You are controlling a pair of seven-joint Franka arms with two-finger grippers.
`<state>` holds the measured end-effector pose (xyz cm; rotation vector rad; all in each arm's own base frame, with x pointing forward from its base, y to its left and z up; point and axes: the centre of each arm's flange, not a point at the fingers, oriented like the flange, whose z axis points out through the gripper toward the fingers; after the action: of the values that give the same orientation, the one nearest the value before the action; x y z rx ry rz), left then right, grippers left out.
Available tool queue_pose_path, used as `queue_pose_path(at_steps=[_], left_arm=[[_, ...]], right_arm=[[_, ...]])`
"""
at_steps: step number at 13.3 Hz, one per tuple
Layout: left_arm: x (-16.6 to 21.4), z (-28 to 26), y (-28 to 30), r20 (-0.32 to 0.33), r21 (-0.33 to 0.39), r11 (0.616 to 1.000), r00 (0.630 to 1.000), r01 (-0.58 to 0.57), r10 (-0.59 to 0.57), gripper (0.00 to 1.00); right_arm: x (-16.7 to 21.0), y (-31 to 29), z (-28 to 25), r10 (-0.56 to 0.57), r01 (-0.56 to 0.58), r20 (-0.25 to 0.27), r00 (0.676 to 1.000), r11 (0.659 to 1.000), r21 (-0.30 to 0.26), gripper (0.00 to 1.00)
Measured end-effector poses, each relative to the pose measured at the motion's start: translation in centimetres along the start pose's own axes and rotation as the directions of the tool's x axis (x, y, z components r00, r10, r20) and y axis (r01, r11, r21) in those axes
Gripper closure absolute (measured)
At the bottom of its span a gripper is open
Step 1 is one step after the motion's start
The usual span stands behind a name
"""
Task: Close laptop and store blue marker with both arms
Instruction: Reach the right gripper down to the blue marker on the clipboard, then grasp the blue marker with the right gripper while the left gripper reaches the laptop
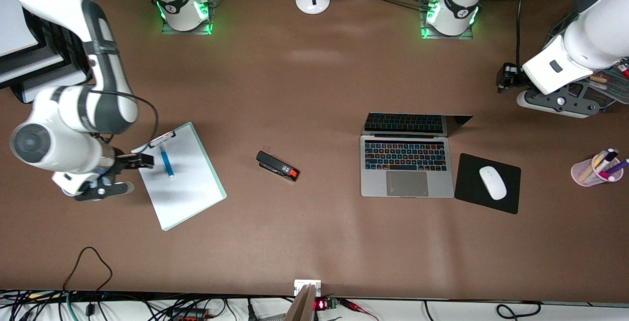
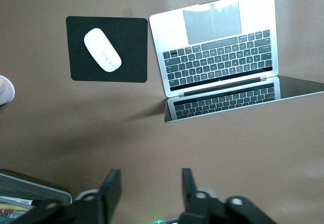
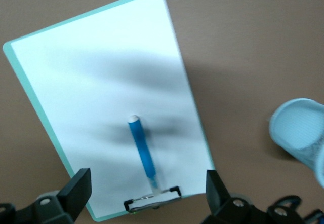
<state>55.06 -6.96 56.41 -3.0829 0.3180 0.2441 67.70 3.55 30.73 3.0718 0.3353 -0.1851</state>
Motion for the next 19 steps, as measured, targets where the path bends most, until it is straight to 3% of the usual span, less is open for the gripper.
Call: queue_pose_path(at_steps=[4, 5, 10, 14, 16, 18, 19], left_arm=[[-0.3, 0.2, 0.2, 0.028, -0.001, 1.0, 1.0, -0.004, 0.004, 0.94], [-0.3, 0.2, 0.3, 0.032, -0.001, 1.0, 0.999, -0.006, 0.006, 0.99], [-0.8, 0.6, 3.8, 0.087, 0.001, 1.0, 0.996, -0.001, 0.001, 0.99], [-1.2, 0.7, 10.6, 0.103, -0.041, 0.995, 0.991, 0.09, -0.085, 0.99], [-1.6, 1.1, 14.7, 0.113, -0.027, 0.994, 0.988, 0.105, -0.101, 0.99], [-1.8, 1.6, 17.0, 0.123, -0.017, 0.994, 0.987, 0.104, -0.102, 0.99], [-1.7, 2.1, 17.5, 0.131, -0.015, 0.995, 0.987, 0.1, -0.097, 0.99]], right_arm=[[0.7, -0.8, 4.7, -0.059, 0.059, 0.037, 0.998, 0.998, -0.003, 0.0], [0.9, -0.7, 6.0, -0.082, 0.082, 0.037, 0.996, 0.997, -0.005, 0.0], [1.3, -0.6, 8.7, -0.122, 0.123, 0.037, 0.992, 0.992, -0.008, 0.0], [1.3, -0.6, 8.8, -0.126, 0.126, 0.038, 0.991, 0.992, -0.008, 0.13], [1.3, -0.8, 9.1, -0.129, 0.129, 0.043, 0.991, 0.992, -0.007, 0.17], [1.3, -1.2, 9.7, -0.135, 0.136, 0.053, 0.989, 0.991, -0.005, 0.31], [1.3, -1.3, 10.1, -0.138, 0.138, 0.058, 0.989, 0.99, -0.004, 0.31]])
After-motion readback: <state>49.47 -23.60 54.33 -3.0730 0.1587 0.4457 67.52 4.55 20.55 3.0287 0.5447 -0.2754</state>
